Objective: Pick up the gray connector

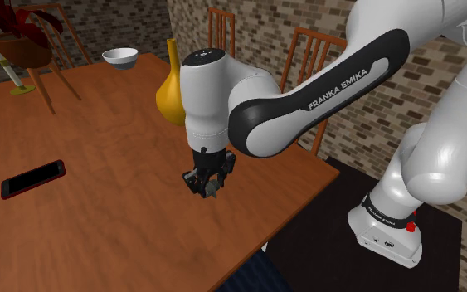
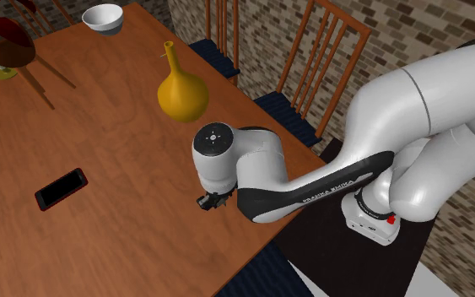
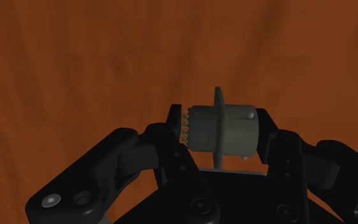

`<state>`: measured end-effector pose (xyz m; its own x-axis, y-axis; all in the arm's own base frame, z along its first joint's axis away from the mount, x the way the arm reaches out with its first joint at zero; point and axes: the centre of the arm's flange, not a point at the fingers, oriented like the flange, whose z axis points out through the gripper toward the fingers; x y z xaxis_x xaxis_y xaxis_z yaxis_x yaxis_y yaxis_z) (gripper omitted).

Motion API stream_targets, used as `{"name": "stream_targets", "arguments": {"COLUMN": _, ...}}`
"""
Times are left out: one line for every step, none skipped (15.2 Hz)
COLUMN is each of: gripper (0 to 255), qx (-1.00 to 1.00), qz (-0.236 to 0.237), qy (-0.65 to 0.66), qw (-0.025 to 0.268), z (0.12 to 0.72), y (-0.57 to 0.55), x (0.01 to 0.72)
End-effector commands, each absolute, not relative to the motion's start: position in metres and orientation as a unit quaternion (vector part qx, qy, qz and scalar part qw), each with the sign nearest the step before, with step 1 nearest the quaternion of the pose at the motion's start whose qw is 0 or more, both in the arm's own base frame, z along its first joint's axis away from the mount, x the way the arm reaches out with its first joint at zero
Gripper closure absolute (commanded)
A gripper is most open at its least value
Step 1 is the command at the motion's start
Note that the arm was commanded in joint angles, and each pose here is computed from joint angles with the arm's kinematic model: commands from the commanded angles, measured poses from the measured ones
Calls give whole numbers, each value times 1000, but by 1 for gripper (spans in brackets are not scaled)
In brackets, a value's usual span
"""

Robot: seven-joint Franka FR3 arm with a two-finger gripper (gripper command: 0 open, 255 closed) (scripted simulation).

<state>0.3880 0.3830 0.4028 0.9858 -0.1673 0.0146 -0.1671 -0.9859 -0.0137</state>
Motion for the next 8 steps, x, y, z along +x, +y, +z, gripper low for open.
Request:
{"name": "stream_targets", "arguments": {"gripper": 255, "qx": -996, "qz": -7, "qy": 84, "qw": 6, "z": 402, "y": 383, "x": 388}}
{"name": "stream_targets", "arguments": {"gripper": 255, "qx": -996, "qz": -7, "qy": 84, "qw": 6, "z": 402, "y": 383, "x": 388}}
{"name": "stream_targets", "arguments": {"gripper": 255, "qx": -996, "qz": -7, "qy": 84, "qw": 6, "z": 402, "y": 383, "x": 388}}
{"name": "stream_targets", "arguments": {"gripper": 255, "qx": -996, "qz": -7, "qy": 84, "qw": 6, "z": 402, "y": 383, "x": 388}}
{"name": "stream_targets", "arguments": {"gripper": 255, "qx": -996, "qz": -7, "qy": 84, "qw": 6, "z": 408, "y": 383, "x": 388}}
{"name": "stream_targets", "arguments": {"gripper": 255, "qx": -996, "qz": -7, "qy": 84, "qw": 6, "z": 413, "y": 383, "x": 388}}
{"name": "stream_targets", "arguments": {"gripper": 255, "qx": -996, "qz": -7, "qy": 84, "qw": 6, "z": 418, "y": 383, "x": 388}}
{"name": "stream_targets", "arguments": {"gripper": 255, "qx": -996, "qz": -7, "qy": 84, "qw": 6, "z": 424, "y": 383, "x": 388}}
